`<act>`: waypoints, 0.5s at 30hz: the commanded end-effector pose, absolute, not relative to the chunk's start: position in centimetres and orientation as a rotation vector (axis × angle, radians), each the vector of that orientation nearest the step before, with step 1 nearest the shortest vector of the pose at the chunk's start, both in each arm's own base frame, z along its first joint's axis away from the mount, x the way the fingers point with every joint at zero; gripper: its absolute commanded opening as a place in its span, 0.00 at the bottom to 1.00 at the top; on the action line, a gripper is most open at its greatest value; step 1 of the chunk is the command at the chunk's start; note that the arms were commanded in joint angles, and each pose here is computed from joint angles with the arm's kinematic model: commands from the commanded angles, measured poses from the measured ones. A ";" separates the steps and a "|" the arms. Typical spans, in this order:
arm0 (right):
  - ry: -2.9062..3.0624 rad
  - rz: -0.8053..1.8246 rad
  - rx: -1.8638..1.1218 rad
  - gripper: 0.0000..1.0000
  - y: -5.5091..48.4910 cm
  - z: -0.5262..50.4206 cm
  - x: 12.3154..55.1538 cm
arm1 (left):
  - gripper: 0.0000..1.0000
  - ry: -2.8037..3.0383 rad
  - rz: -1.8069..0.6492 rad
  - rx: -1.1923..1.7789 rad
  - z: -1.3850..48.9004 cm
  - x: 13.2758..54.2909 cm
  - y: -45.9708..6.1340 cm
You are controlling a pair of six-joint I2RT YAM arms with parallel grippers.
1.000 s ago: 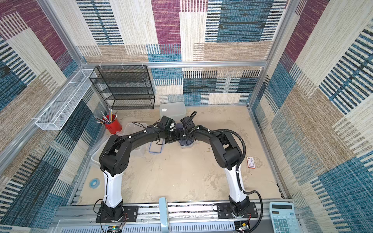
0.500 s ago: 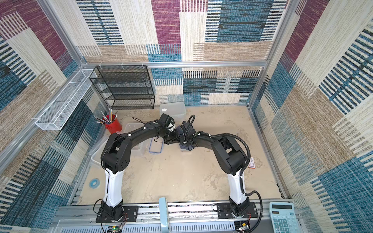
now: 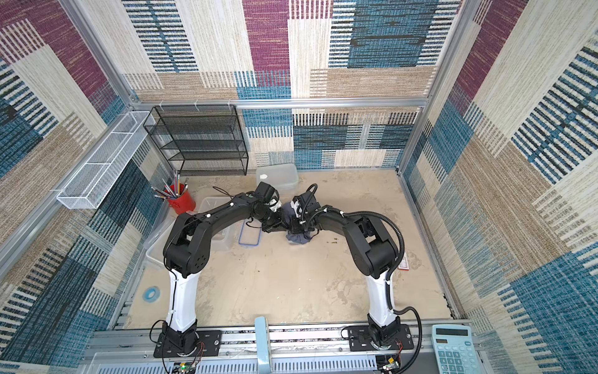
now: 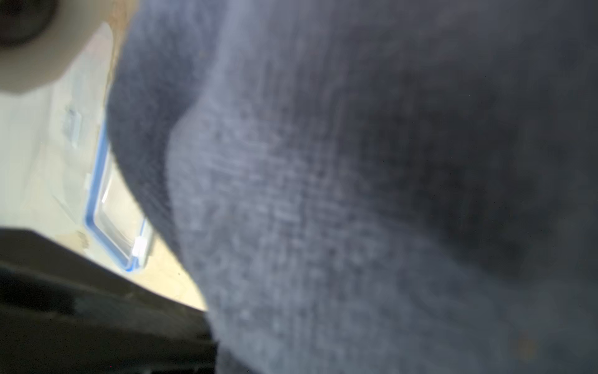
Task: Wipe the insides of the lunch boxes
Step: Wipe the dirt inside the lunch box.
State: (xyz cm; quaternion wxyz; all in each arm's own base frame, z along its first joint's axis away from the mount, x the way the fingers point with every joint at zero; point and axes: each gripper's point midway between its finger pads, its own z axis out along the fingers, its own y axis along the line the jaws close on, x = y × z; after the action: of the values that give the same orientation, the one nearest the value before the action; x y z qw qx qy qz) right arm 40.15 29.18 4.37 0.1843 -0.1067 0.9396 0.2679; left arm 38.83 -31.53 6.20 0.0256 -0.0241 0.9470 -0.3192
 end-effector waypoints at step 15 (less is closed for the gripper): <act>2.482 -0.064 0.118 0.00 19.5 5.4 46.2 | 0.00 2.934 -1.102 -0.062 6.7 34.5 -31.7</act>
State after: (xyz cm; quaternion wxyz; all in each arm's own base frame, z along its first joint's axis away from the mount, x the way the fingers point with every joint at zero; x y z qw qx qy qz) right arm 43.85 24.54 4.91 0.2538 0.0100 0.9604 0.1142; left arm 38.13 -31.99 6.63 0.0785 -0.0172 0.9336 -0.3491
